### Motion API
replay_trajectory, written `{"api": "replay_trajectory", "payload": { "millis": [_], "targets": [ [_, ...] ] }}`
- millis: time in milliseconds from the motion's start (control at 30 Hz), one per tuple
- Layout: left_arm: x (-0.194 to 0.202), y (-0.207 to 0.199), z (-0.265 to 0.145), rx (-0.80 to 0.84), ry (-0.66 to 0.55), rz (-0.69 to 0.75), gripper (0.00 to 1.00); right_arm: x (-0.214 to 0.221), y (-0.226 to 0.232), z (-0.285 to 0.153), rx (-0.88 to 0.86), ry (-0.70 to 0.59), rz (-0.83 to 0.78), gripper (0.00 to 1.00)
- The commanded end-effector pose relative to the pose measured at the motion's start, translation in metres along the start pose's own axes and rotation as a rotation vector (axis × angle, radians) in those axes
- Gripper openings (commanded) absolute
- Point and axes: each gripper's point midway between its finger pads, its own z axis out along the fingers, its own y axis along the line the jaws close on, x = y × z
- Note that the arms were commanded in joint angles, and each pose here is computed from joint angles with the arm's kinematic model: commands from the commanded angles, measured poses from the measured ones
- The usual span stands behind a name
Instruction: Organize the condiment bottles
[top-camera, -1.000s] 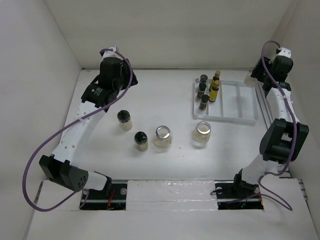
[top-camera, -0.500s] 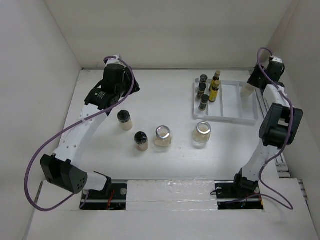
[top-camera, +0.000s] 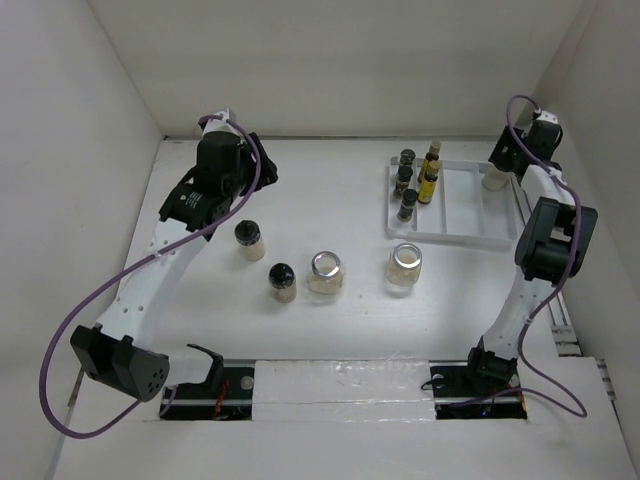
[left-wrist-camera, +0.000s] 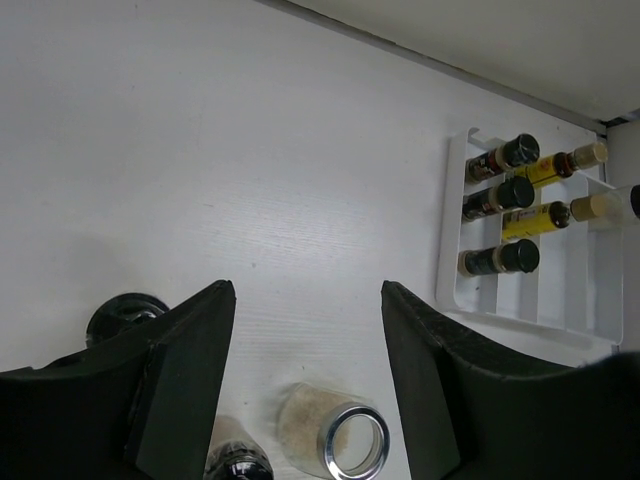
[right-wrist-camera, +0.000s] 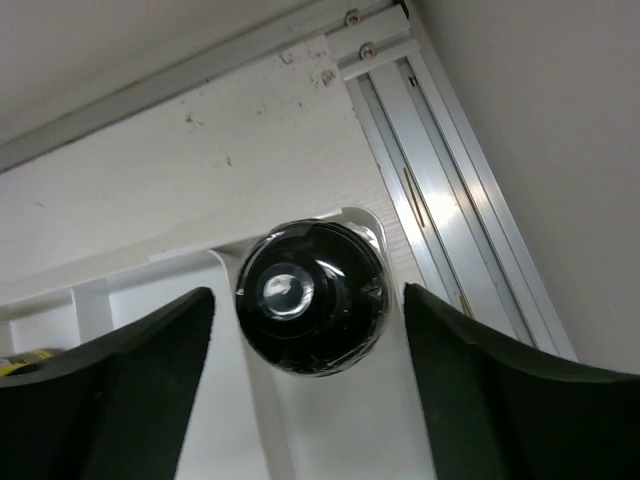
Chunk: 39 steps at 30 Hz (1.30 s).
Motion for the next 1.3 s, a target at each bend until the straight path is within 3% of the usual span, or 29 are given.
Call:
{"api": "replay_trajectory", "payload": {
  "millis": [0,67,167,233,267,400,433,500,633,767,800,867,933,1067,1133,1267],
  "targets": [
    [-0.015,-0.011,-0.012,0.049,-0.054,-0.022,0.57,-0.079,0.019,-0.025,-0.028,-0.208,-0.037,0.86],
    [-0.019,-0.012,-0.014,0.048,-0.068,-0.025,0.57,-0.101,0.023,-0.045,-0.035,-0.258,-0.039,0.95],
    [-0.025,-0.013,-0.016,0.045,-0.083,-0.027,0.59,-0.127,0.044,-0.087,-0.07,-0.323,-0.05,0.97],
    [-0.028,-0.009,-0.02,0.029,-0.098,-0.029,0.59,-0.134,0.079,-0.111,-0.157,-0.346,-0.059,0.92],
    [-0.037,-0.011,-0.025,0.027,-0.12,-0.033,0.59,-0.135,0.098,-0.124,-0.206,-0.355,-0.063,0.85],
    [-0.046,0.003,-0.031,-0.065,-0.152,-0.081,0.59,-0.102,0.228,-0.194,-0.532,-0.341,-0.196,0.26],
    [-0.043,0.009,-0.032,-0.096,-0.147,-0.088,0.59,-0.087,0.257,-0.205,-0.602,-0.318,-0.24,0.19],
    [-0.052,0.021,-0.035,-0.142,-0.169,-0.134,0.59,-0.038,0.33,-0.244,-0.786,-0.24,-0.331,0.19],
    [-0.048,0.038,-0.041,-0.248,-0.167,-0.196,0.59,0.034,0.41,-0.325,-1.079,-0.148,-0.449,0.34],
    [-0.031,0.063,-0.046,-0.361,-0.14,-0.209,0.6,0.103,0.437,-0.397,-1.233,-0.095,-0.569,0.78],
    [-0.03,0.066,-0.052,-0.37,-0.148,-0.218,0.62,0.121,0.441,-0.407,-1.255,-0.069,-0.6,0.83],
    [-0.024,0.068,-0.058,-0.348,-0.15,-0.225,0.63,0.178,0.45,-0.452,-1.353,0.019,-0.701,0.9],
    [-0.017,0.071,-0.061,-0.333,-0.152,-0.23,0.68,0.209,0.445,-0.456,-1.348,0.069,-0.743,0.92],
    [-0.019,0.08,-0.066,-0.297,-0.211,-0.259,0.76,0.232,0.448,-0.468,-1.381,0.08,-0.731,0.93],
    [-0.003,0.083,-0.053,-0.247,-0.114,-0.251,0.78,0.247,0.451,-0.465,-1.379,0.118,-0.743,0.95],
    [0.0,0.116,-0.036,-0.327,-0.046,-0.267,0.78,0.269,0.454,-0.464,-1.347,0.113,-0.834,0.99]
  ]
}}
